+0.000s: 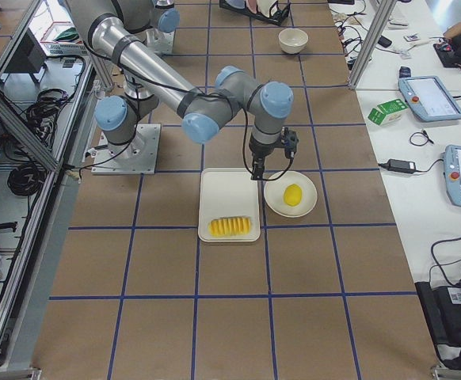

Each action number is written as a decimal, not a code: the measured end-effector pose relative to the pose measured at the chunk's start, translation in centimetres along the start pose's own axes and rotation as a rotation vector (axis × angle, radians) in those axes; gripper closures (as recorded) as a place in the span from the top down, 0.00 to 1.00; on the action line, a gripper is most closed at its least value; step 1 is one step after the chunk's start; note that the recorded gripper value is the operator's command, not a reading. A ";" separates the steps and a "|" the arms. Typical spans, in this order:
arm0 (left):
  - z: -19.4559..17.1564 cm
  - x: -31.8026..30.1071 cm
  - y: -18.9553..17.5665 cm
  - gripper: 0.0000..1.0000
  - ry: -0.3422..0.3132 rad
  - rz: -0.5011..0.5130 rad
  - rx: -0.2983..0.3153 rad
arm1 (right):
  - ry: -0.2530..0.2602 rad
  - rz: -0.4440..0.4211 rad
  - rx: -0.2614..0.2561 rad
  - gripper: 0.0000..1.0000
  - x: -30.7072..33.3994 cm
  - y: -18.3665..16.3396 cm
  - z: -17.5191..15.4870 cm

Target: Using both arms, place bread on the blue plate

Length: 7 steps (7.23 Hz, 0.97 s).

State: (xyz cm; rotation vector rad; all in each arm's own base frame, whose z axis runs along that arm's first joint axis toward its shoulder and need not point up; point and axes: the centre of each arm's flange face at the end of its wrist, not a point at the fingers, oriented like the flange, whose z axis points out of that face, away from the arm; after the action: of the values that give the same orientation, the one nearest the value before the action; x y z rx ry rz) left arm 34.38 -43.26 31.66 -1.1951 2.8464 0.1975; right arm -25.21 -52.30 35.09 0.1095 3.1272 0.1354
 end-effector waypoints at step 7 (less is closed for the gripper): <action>4.4 -0.6 -3.4 0.57 -0.022 -0.016 0.038 | 0.018 0.033 -0.098 1.00 7.7 -0.2 12.4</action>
State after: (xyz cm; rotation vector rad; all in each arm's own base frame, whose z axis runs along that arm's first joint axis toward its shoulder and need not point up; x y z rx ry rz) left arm 37.27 -44.60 27.06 -1.2002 2.8082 0.1537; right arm -32.71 -50.92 22.66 0.1596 3.1305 0.2916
